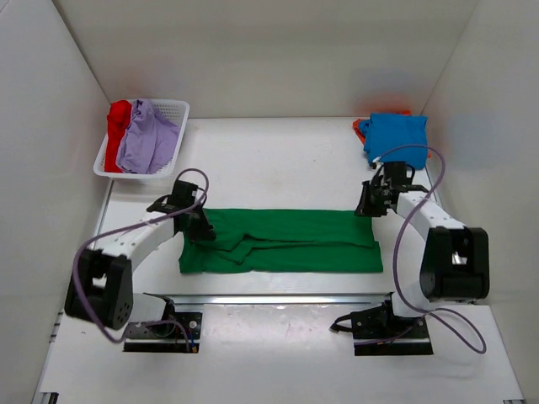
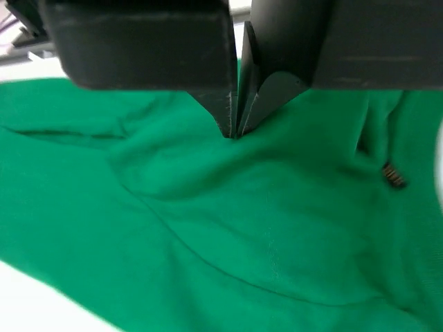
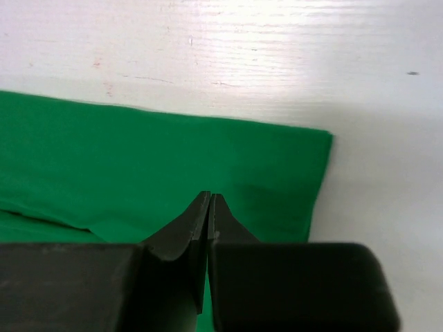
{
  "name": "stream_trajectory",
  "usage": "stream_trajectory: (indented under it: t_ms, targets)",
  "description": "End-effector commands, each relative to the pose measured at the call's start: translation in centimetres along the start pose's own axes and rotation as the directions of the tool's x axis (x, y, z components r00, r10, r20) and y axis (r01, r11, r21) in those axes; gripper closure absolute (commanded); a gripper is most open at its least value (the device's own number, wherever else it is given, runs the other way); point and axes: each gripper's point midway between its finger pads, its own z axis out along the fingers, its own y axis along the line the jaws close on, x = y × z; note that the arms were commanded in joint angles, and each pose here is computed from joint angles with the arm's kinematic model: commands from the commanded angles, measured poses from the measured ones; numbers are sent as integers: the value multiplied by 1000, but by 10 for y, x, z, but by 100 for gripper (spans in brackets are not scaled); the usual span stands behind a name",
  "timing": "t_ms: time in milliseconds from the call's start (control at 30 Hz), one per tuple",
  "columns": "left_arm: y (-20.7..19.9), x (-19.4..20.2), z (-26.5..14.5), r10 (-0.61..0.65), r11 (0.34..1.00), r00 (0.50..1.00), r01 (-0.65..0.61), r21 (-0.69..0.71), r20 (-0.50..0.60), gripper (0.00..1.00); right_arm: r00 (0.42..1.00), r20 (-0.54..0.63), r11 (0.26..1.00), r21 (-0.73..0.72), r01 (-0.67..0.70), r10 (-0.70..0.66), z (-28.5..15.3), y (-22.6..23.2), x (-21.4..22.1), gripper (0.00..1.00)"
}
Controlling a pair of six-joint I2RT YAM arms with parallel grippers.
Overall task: Fold and stack the t-shirts
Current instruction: Rotate the tshirt 90 degrees
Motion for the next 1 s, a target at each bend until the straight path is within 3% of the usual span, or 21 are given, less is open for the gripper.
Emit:
stream_trajectory:
  t_ms: [0, 100, 233, 400, 467, 600, 633, 833, 967]
  targets:
    - [-5, -2, 24, -23, 1000, 1000, 23, -7, 17, 85, 1000, -10, 1000, -24, 14, -14, 16, 9, -10, 100]
    - [-8, -9, 46, -31, 999, 1000, 31, -30, 4, 85, 998, -59, 1000, 4, -26, 26, 30, 2, -6, 100]
    - [-20, -30, 78, -31, 998, 999, 30, -52, -13, 86, 986, -142, 987, 149, -68, 90, 35, -17, 14, 100]
    - [-65, -90, 123, 47, 995, 998, -50, -82, -37, 86, 957, -199, 964, 202, -170, 210, 27, -4, 61, 100]
    - [-82, -97, 137, 85, 992, 992, -94, -88, -93, 88, 948, -248, 970, 182, -159, 202, 26, 17, 83, 100]
    - [-140, -131, 163, 146, 989, 986, -148, -20, -76, 94, 931, -274, 971, 94, -222, 239, 26, 63, 120, 100]
    - [-144, -124, 165, 161, 986, 981, -165, -33, -112, 95, 932, -286, 975, 71, -212, 224, 24, 74, 132, 100]
    - [-211, -153, 194, 182, 980, 980, -173, 97, -86, 98, 926, -212, 932, -121, -341, 311, 29, 140, 156, 99]
    - [-220, -158, 203, 138, 979, 988, -125, 162, -75, 98, 930, -175, 918, -180, -354, 324, 28, 162, 171, 100]
